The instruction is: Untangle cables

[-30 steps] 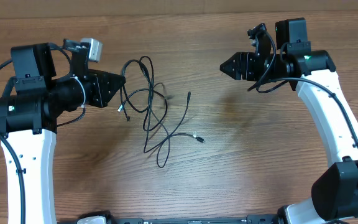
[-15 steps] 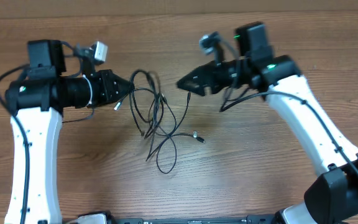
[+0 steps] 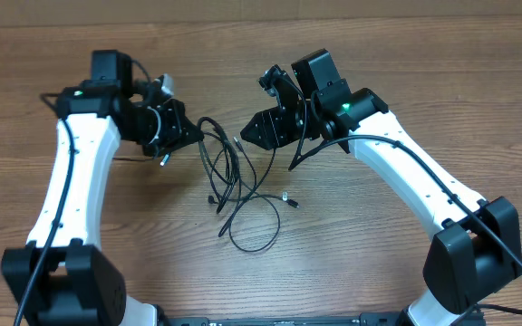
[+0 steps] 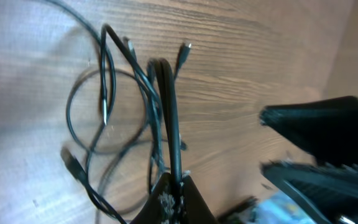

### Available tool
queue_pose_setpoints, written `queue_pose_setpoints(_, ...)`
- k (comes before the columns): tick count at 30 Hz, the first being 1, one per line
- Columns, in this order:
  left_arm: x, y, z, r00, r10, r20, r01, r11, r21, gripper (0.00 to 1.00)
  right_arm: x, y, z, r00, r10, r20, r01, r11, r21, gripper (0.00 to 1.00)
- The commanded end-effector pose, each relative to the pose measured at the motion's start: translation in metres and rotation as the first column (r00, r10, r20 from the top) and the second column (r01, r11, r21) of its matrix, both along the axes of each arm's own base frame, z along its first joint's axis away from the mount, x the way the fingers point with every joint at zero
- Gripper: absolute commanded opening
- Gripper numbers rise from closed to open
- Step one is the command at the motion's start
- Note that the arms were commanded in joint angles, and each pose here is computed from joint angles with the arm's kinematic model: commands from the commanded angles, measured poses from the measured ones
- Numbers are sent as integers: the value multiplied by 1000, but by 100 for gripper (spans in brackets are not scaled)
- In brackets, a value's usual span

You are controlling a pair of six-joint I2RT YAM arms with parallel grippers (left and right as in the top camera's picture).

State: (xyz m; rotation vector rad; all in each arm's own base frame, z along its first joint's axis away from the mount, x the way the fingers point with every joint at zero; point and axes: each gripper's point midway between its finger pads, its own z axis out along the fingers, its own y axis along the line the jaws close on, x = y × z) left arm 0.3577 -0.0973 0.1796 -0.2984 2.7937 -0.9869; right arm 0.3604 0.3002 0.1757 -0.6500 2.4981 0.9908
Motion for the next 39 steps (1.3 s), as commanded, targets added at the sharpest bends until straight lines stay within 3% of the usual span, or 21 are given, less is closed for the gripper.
queue_pose_setpoints(1, 11, 10, -21, 993, -100, 54, 91, 984, 155, 4, 3, -2, 3, 1000, -13, 20, 14, 1000, -9, 54)
queue_pose_setpoints(6, 20, 25, -56, 994, -101, 34, 88, 960, 265, 4, 2, -1, 1, 1000, -11, 18, 12, 1000, -15, 54)
queue_pose_setpoints(16, 27, 21, -127, 997, -76, 1, 73, 964, 255, 4, 22, 7, -47, 1000, -26, 13, 26, 997, -78, 49)
queue_pose_setpoints(20, 22, 22, -138, 997, -75, -26, 79, 961, 265, 5, 28, 15, -81, 1000, -13, -25, 11, 997, -78, 49)
queue_pose_setpoints(28, 21, 25, -140, 997, -72, -28, 77, 957, 279, 5, 17, 36, -96, 995, 68, -66, -70, 997, -17, 47)
queue_pose_setpoints(30, 21, 25, -140, 997, -72, -28, 77, 957, 279, 5, 16, 42, -87, 994, 102, -50, -101, 995, 27, 48)
queue_pose_setpoints(34, 21, 24, -139, 998, -60, -35, 67, 961, 267, 4, 6, 63, -50, 967, 253, 9, -247, 935, 253, 48)
queue_pose_setpoints(39, 20, 23, -139, 998, -57, -39, 65, 962, 264, 4, 1, 56, -101, 975, 195, -105, -182, 976, 119, 55)
